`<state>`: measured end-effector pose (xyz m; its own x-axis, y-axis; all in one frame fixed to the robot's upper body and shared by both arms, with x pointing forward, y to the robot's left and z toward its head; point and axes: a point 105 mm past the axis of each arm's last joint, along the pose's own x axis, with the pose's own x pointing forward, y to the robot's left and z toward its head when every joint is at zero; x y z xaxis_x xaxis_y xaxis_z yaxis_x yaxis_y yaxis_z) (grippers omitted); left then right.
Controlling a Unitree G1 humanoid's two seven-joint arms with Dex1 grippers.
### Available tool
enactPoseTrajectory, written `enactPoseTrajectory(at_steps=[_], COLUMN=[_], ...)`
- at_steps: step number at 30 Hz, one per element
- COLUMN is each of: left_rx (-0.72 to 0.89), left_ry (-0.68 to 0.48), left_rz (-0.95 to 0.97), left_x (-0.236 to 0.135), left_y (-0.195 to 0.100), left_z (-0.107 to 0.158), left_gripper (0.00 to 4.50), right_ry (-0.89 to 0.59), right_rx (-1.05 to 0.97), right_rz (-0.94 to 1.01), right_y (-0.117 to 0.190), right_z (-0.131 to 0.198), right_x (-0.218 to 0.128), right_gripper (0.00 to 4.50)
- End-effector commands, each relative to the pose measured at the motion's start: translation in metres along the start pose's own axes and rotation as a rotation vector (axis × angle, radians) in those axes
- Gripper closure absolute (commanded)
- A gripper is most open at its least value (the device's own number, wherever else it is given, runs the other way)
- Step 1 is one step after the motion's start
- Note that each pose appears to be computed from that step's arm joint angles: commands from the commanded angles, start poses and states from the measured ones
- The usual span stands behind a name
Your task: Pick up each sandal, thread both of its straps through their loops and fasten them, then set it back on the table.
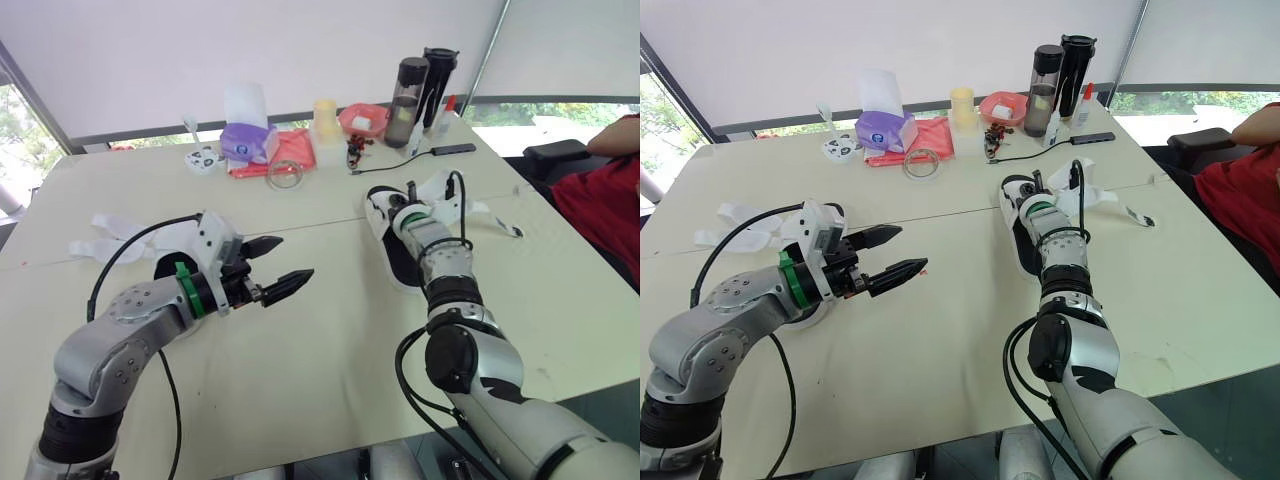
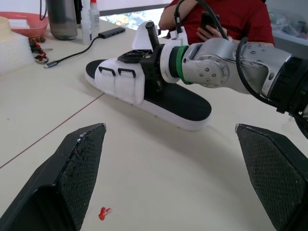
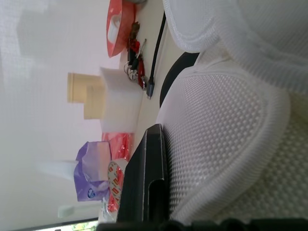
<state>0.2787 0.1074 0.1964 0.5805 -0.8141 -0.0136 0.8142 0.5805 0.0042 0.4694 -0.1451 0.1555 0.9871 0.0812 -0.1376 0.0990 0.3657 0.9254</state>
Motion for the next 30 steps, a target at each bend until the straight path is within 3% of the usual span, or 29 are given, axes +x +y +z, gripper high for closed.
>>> enactPoseTrajectory(at_steps=[1,6,8,14,30], left_rx=[0.024,-0.013,-0.006,-0.007,-0.041], left_ry=[-0.016,-0.014,0.017,0.072,0.093], left_rz=[-0.005,-0.067,-0.135,-0.210,-0.216], left_x=[-0.003,-0.005,-0.007,-0.016,-0.016], left_y=[-0.001,-0.008,-0.017,-0.024,-0.030], left_z=[0.005,0.007,0.007,0.007,-0.003], left_gripper=[0.00,0.00,0.00,0.00,0.00], right_ry=[0.099,0.396,0.582,0.876,1.196], right_rx=[-0.233,-0.418,-0.421,-0.411,-0.421], right_rz=[0.185,0.331,0.399,0.448,0.430], right_y=[0.042,0.058,0.056,0.037,-0.009], right_z=[0.002,-0.032,-0.052,-0.073,-0.094], right_x=[-0.016,-0.058,-0.087,-0.132,-0.172], right_gripper=[4.48,4.48,4.48,4.48,4.48])
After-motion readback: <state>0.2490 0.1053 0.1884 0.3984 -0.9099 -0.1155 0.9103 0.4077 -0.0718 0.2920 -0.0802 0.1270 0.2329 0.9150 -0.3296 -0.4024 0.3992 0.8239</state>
